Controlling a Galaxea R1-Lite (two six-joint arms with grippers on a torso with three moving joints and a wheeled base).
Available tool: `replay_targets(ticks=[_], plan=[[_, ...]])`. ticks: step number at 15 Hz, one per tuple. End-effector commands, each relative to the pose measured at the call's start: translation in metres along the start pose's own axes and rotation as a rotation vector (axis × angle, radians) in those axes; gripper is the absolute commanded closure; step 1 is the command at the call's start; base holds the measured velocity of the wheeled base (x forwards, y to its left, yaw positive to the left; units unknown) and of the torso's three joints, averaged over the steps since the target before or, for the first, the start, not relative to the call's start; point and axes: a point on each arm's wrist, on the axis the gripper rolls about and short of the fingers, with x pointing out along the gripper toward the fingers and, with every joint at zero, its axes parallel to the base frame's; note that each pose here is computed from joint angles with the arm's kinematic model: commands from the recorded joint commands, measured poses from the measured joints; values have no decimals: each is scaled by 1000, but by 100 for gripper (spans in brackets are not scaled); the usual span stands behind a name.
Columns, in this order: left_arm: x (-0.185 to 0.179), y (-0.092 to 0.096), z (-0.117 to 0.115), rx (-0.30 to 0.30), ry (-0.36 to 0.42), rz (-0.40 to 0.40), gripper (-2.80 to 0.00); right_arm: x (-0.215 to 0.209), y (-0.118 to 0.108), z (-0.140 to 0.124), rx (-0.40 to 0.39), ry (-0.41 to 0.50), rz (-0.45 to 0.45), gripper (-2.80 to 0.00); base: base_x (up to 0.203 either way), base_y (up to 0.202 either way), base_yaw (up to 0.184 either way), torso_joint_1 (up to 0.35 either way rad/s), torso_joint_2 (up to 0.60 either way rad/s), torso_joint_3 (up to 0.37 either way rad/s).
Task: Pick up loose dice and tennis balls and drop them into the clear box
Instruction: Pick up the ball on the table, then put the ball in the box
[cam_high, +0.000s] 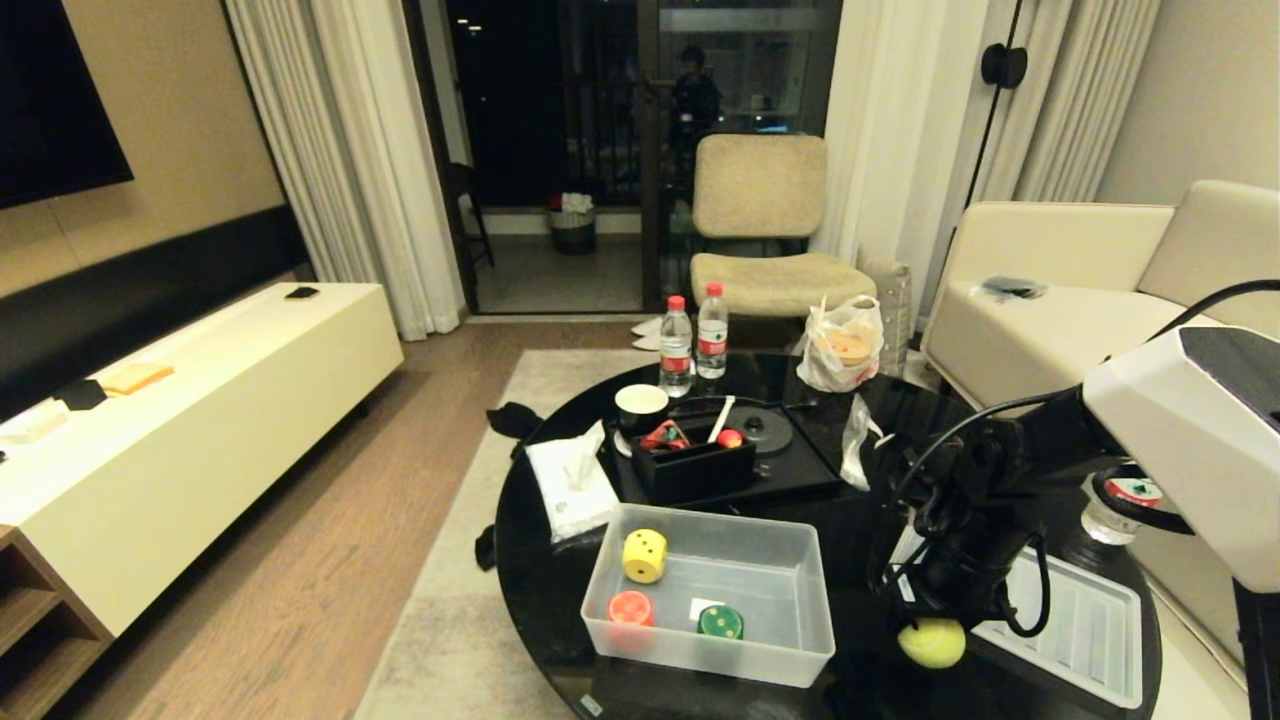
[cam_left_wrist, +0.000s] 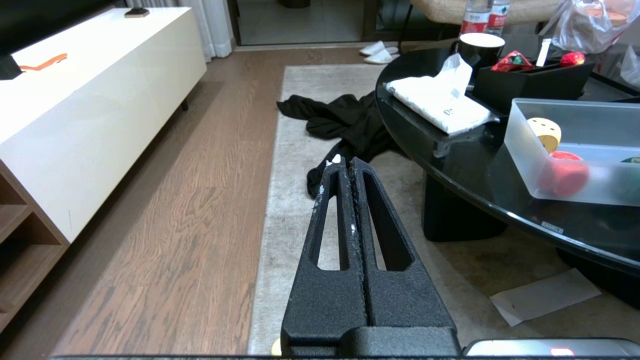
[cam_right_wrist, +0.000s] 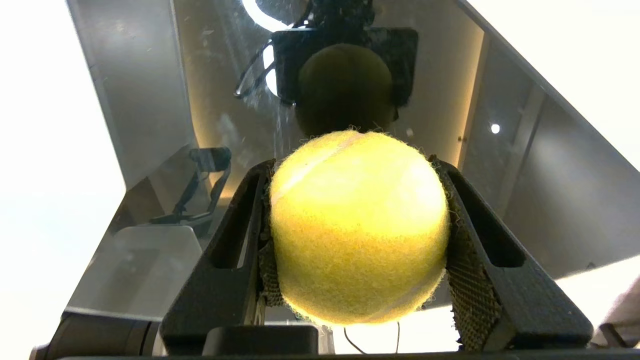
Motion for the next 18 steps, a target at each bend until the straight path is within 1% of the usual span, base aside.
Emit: replay_targets(ticks=[1,5,8,11,14,18], plan=[[0,0,0,-1,0,0,0,-19,0,-5,0,-37,3,0,0,0,0,0,0,0],[0,0,0,0,2,0,0,-42,-1,-10,3,-94,6,0,0,0,0,0,0,0],[0,0,0,1,3,-3,0,-59,-5,-22,9,-119,-9,0,0,0,0,0,0,0],[0,0,0,1,4,-4,0,-76,-5,-27,10,-164,-9,0,0,0,0,0,0,0],[0,0,0,-2,0,-3,0,-85,-6,-27,14,-194,-7,0,0,0,0,0,0,0],[0,0,0,-6,-4,-2,0,-111,-6,-22,16,-291,-1,0,0,0,0,0,0,0]])
